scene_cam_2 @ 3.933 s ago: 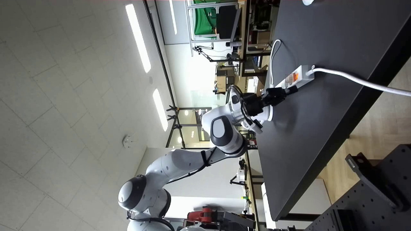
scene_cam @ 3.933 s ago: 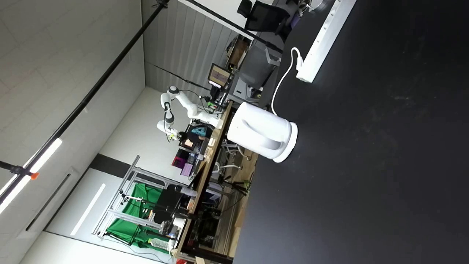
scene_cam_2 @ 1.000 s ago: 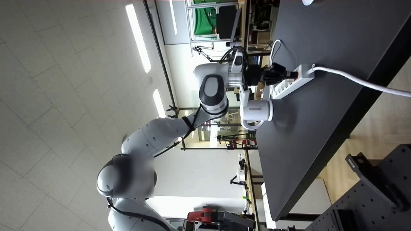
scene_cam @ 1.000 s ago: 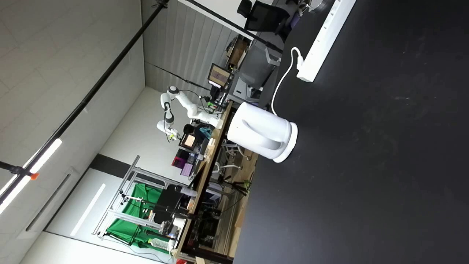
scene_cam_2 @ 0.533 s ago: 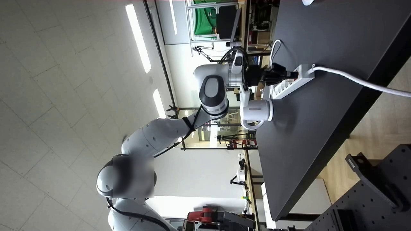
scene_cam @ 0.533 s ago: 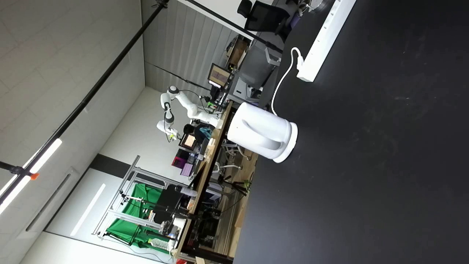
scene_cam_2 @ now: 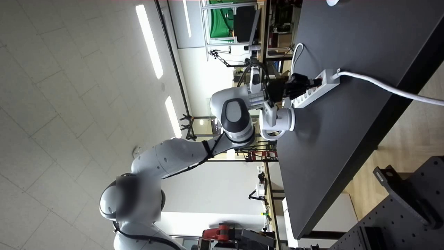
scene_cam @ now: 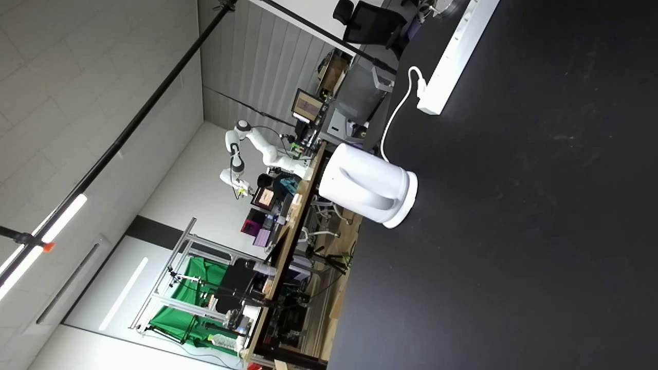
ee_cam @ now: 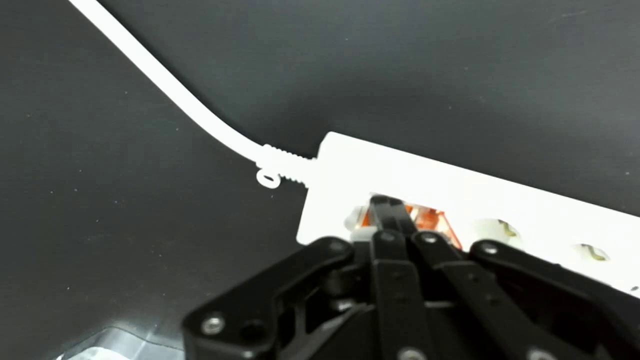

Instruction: Click on the switch of the extension cord

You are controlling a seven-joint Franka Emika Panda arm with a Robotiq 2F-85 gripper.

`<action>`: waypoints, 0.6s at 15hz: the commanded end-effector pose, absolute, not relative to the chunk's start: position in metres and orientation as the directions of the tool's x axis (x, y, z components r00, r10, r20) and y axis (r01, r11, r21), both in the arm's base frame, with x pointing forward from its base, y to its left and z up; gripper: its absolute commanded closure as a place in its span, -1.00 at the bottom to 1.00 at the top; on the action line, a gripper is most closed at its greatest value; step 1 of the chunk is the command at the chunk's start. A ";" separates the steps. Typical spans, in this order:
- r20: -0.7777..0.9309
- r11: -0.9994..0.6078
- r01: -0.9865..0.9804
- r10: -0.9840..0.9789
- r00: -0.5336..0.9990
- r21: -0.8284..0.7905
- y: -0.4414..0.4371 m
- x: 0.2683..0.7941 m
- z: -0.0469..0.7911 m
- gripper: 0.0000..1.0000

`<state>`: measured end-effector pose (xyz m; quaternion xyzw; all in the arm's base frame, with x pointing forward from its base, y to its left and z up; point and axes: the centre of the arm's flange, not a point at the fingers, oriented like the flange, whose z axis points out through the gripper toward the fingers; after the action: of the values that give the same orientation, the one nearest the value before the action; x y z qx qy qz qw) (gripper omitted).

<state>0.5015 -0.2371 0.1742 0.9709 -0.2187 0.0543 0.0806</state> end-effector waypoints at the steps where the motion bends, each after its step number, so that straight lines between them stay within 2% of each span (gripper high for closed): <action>1: 0.202 -0.892 -0.422 -0.388 0.899 0.165 -0.211 0.477 0.170 1.00; 9: 0.259 -0.903 -0.383 -0.329 0.908 0.194 -0.192 0.487 0.199 1.00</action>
<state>0.4824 -0.2067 0.1717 0.9702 -0.1821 0.1078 0.1178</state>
